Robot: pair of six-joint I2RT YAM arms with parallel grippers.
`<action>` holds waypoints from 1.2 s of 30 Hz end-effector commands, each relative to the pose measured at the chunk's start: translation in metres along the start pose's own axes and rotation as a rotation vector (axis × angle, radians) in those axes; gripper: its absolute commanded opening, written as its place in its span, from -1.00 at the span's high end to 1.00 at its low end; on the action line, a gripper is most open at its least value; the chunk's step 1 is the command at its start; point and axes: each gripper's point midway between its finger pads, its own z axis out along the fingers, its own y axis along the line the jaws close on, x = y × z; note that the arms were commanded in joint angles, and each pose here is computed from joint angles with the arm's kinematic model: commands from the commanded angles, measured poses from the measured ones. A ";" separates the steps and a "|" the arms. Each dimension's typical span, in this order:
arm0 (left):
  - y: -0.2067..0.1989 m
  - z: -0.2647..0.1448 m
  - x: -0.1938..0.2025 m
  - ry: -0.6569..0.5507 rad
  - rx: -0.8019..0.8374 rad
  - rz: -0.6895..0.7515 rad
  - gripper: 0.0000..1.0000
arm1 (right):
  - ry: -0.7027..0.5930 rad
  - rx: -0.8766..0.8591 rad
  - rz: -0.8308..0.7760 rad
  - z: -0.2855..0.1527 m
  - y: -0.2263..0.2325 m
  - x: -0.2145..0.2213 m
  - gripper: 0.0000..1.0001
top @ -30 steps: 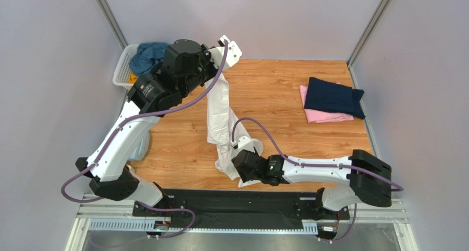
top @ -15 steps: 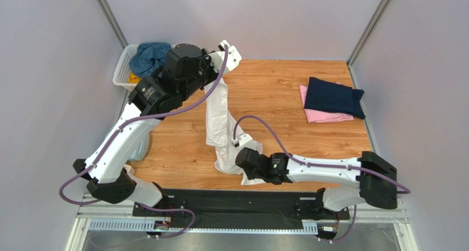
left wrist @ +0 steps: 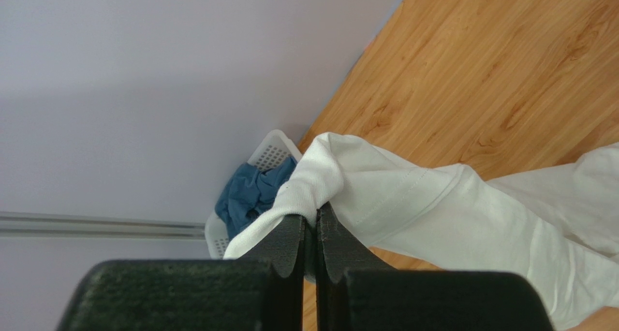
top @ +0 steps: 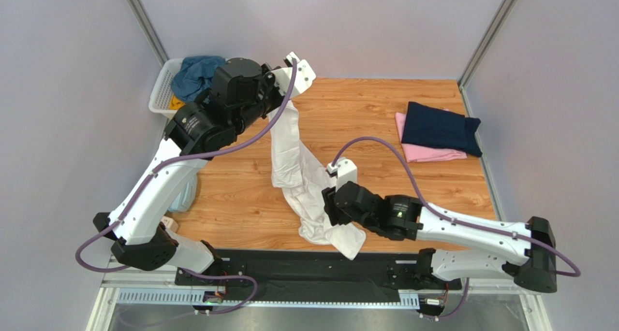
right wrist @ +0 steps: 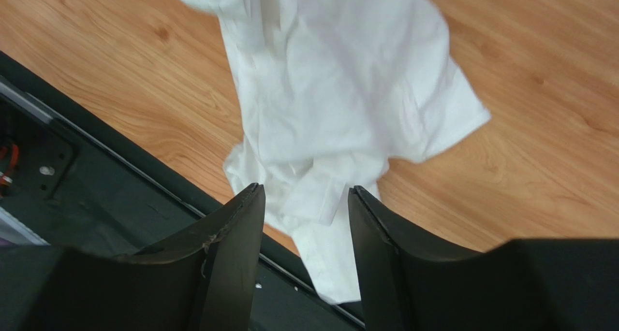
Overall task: Fold and stack the t-shirts
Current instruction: Flatten out the tshirt
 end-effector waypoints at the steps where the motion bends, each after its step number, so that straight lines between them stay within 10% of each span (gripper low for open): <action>1: 0.031 -0.026 -0.021 -0.095 -0.091 -0.056 1.00 | 0.094 0.016 0.009 0.015 0.000 0.031 -0.09; 4: 0.032 -0.028 -0.020 -0.095 -0.093 -0.055 1.00 | 0.137 -0.011 0.002 0.021 0.006 0.041 -0.44; 9: 0.027 -0.028 -0.018 -0.094 -0.080 -0.067 1.00 | 0.147 0.011 -0.010 0.028 0.002 0.048 -0.48; 36: 0.016 -0.028 -0.011 -0.091 -0.043 -0.069 1.00 | 0.108 0.003 0.024 0.114 -0.012 -0.001 0.02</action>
